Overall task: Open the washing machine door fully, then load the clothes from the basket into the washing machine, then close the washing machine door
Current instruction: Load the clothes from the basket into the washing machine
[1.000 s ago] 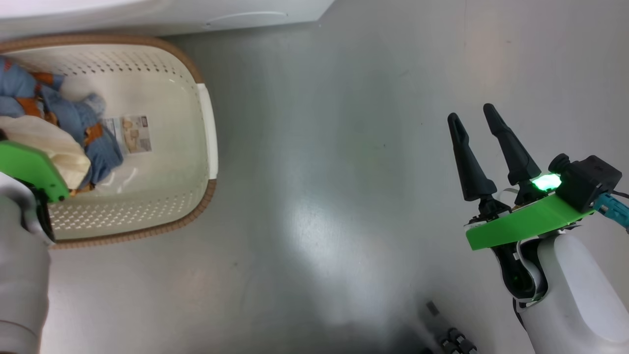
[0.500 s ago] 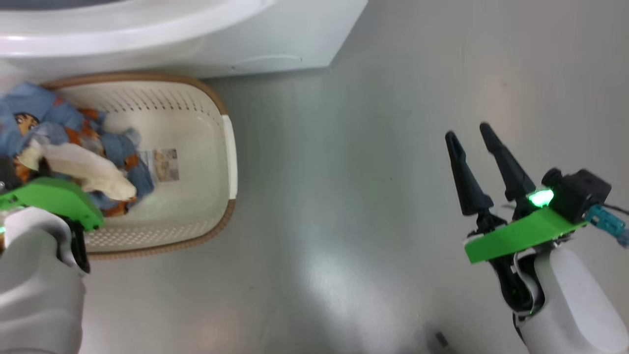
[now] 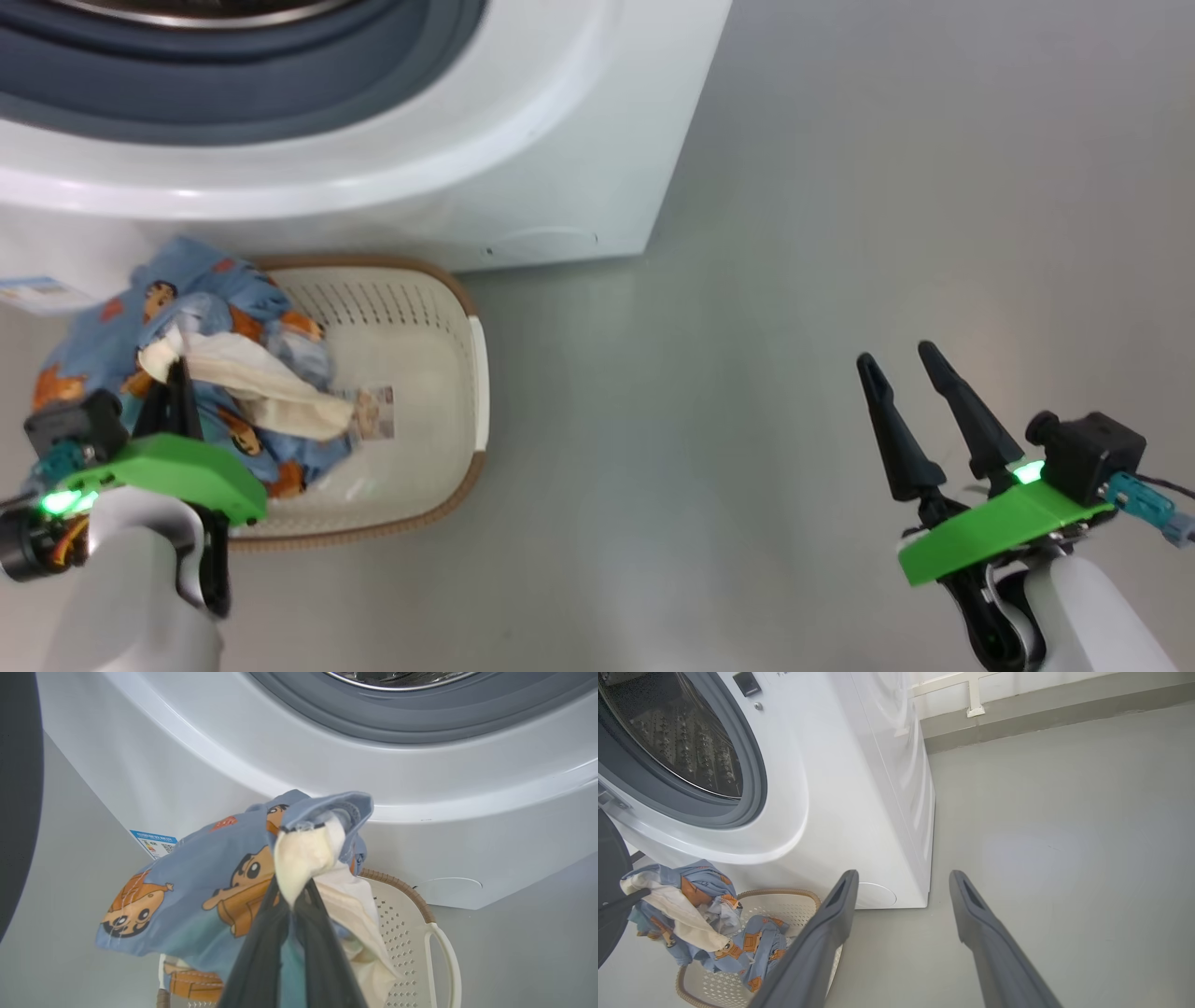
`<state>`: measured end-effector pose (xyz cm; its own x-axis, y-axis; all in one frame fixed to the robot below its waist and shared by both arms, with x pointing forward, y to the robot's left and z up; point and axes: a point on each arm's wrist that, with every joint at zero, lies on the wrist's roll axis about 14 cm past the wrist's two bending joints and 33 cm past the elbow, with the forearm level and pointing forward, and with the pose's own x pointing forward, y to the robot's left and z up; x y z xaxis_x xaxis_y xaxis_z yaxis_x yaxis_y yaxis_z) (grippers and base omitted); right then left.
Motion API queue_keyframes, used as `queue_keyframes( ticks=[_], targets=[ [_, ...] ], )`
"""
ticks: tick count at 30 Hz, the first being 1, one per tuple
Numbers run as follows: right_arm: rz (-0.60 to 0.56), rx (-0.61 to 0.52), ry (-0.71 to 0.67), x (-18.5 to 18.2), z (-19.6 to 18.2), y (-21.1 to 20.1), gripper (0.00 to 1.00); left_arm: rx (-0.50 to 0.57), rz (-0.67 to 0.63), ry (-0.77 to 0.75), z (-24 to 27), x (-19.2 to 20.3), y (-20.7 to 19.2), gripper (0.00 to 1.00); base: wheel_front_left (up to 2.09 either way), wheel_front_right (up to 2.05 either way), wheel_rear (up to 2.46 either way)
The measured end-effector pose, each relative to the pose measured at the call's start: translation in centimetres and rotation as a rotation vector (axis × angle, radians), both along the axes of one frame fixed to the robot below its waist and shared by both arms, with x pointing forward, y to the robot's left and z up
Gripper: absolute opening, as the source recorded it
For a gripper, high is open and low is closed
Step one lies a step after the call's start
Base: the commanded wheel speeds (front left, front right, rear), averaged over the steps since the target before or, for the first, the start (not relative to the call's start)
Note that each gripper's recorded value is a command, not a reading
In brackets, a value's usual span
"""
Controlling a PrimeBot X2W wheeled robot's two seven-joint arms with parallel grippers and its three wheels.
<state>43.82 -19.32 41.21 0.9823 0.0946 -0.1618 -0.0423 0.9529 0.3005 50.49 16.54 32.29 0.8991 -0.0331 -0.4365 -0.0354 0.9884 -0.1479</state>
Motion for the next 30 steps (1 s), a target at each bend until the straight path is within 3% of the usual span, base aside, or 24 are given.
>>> queue_keyframes(
  ticks=[15,30],
  targets=[
    [-0.040,-0.015,-0.062,-4.4,3.6,-1.8,1.00,-0.050,-0.037,-0.264,9.3,-4.6,-0.6,0.00,0.00,0.00,0.00],
    [-0.069,-0.017,-0.085,-5.8,4.5,-2.8,1.00,-0.050,0.021,-0.355,12.1,-9.9,1.0,0.00,0.00,0.00,0.00]
  ],
)
